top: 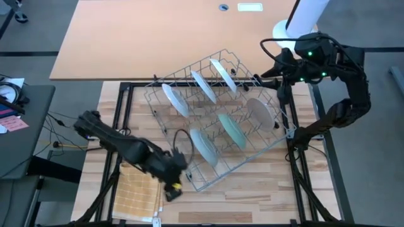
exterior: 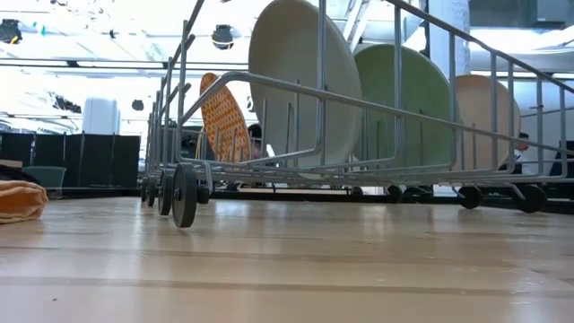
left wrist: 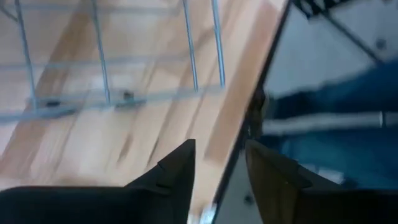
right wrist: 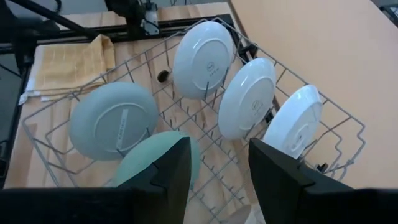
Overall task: Sort dishes
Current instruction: Adjust the dish rack
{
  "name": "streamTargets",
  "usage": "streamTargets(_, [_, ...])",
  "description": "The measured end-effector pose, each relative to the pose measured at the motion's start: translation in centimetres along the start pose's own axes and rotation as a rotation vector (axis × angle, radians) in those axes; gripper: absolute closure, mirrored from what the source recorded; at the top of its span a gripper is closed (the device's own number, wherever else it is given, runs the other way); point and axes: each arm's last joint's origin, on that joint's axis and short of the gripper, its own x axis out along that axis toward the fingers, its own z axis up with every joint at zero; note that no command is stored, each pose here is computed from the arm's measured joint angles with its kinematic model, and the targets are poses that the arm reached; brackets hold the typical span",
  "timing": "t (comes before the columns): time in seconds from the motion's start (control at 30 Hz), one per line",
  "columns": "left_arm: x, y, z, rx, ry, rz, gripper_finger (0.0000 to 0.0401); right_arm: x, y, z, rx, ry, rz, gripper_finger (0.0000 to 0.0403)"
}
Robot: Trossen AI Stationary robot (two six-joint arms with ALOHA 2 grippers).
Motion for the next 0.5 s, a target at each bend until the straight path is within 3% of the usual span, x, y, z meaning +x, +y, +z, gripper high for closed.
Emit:
streamTargets(0.2, [4.4, -1.0, 1.1, -0.079, -0.108, 0.060, 0.0312, -0.8, 0.2, -0.3, 0.002, -0.021, 0.024, 0.0243])
streamTargets(0.5, [7.5, 0.5, 0.8, -0.074, -0.007, 0.228, 0.0356, -2.3, 0.4, -0.8, -0.017, -0.057, 0.022, 0.0243])
